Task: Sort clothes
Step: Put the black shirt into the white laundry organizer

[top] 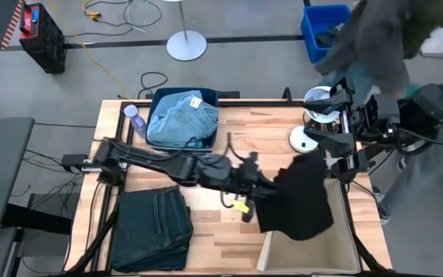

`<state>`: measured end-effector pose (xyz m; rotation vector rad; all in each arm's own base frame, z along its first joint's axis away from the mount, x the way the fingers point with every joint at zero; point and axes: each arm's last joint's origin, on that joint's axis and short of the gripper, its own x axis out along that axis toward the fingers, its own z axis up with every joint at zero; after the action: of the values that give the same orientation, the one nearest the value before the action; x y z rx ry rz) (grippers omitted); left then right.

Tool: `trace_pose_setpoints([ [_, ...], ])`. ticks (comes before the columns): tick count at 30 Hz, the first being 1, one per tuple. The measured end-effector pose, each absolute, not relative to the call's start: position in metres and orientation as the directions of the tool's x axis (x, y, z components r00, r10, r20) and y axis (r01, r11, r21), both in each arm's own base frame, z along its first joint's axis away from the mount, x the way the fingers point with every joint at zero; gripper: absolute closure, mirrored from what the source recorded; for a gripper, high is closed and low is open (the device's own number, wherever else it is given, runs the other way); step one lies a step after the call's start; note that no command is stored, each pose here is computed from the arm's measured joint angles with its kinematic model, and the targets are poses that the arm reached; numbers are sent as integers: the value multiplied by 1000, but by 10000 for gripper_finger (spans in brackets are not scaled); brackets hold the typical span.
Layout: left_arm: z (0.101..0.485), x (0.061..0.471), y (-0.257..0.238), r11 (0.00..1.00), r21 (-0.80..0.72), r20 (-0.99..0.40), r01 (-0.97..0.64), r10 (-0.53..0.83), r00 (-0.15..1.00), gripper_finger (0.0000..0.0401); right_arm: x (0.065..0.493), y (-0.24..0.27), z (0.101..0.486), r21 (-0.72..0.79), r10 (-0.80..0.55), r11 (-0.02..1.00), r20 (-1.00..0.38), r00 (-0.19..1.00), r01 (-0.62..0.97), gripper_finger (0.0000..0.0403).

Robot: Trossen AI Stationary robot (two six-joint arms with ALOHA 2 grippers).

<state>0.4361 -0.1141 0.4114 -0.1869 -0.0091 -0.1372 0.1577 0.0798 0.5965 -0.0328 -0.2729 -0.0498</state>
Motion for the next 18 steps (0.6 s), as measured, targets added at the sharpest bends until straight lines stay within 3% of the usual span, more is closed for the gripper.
trace_pose_setpoints([
  [6, 410, 468, -125, 961, -192, -34, 200, -211, 977, 375, 157, 79, 597, -21, -45, 998, 276, 960, 53, 133],
  [14, 379, 499, -139, 914, -308, -162, 264, -323, 932, 371, 156, 81, 597, -22, -34, 999, 275, 961, 42, 133],
  [18, 368, 500, -142, 917, -348, -219, 194, -280, 934, 314, 157, 82, 597, -22, -31, 999, 270, 962, 39, 133],
])
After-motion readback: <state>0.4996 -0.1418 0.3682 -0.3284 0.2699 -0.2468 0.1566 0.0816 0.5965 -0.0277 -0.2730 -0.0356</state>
